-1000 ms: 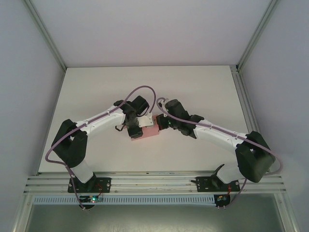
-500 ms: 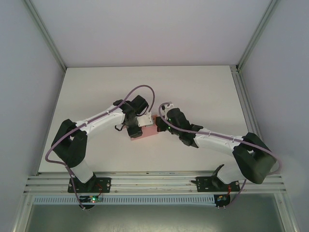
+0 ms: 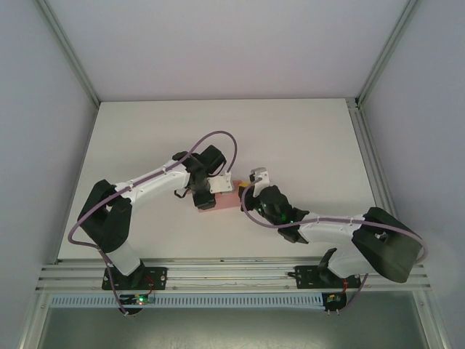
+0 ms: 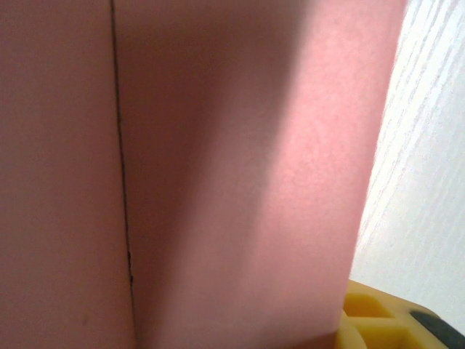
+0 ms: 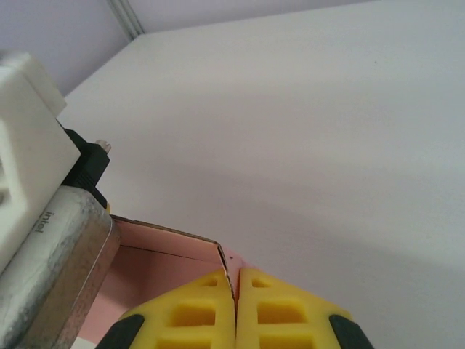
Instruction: Assemble paper box
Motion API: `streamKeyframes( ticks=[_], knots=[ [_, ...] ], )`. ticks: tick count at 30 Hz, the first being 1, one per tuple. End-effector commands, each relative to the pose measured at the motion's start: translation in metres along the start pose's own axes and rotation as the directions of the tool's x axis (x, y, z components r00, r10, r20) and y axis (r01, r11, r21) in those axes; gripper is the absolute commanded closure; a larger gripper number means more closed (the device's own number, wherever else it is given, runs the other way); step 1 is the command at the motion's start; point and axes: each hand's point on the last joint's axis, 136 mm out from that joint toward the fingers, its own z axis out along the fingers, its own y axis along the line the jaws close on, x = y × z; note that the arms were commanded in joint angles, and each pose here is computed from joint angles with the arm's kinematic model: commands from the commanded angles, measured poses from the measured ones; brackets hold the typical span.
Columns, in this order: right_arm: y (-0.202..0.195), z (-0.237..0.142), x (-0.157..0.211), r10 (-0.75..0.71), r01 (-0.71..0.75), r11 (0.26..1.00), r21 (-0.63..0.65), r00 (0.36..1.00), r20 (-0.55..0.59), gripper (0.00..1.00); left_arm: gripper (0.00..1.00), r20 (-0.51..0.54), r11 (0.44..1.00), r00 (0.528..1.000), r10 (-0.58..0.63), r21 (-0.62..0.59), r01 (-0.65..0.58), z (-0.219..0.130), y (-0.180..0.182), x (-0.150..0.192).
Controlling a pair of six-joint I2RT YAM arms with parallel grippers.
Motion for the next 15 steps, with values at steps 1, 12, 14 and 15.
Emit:
streamKeyframes(
  ticks=[1,12,14,15],
  knots=[
    [-0.008,-0.01,0.082,-0.054,0.048,0.998,-0.029,0.965,-0.257,1.0,0.58,0.118,0.998,0.992,-0.039,-0.034,0.043,-0.009,0.016,-0.027],
    [-0.013,-0.004,0.065,-0.082,0.105,0.991,0.078,0.964,-0.255,1.0,0.25,0.209,0.989,0.97,-0.126,-0.046,0.139,-0.04,0.016,-0.042],
    [-0.016,-0.005,0.063,-0.093,0.124,0.986,0.112,0.963,-0.252,1.0,0.14,0.226,0.984,0.962,-0.151,-0.053,0.167,-0.047,0.016,-0.043],
    [-0.017,-0.005,0.061,-0.1,0.136,0.982,0.13,0.963,-0.251,1.0,0.13,0.235,0.982,0.958,-0.163,-0.05,0.18,-0.051,0.015,-0.043]
  ],
)
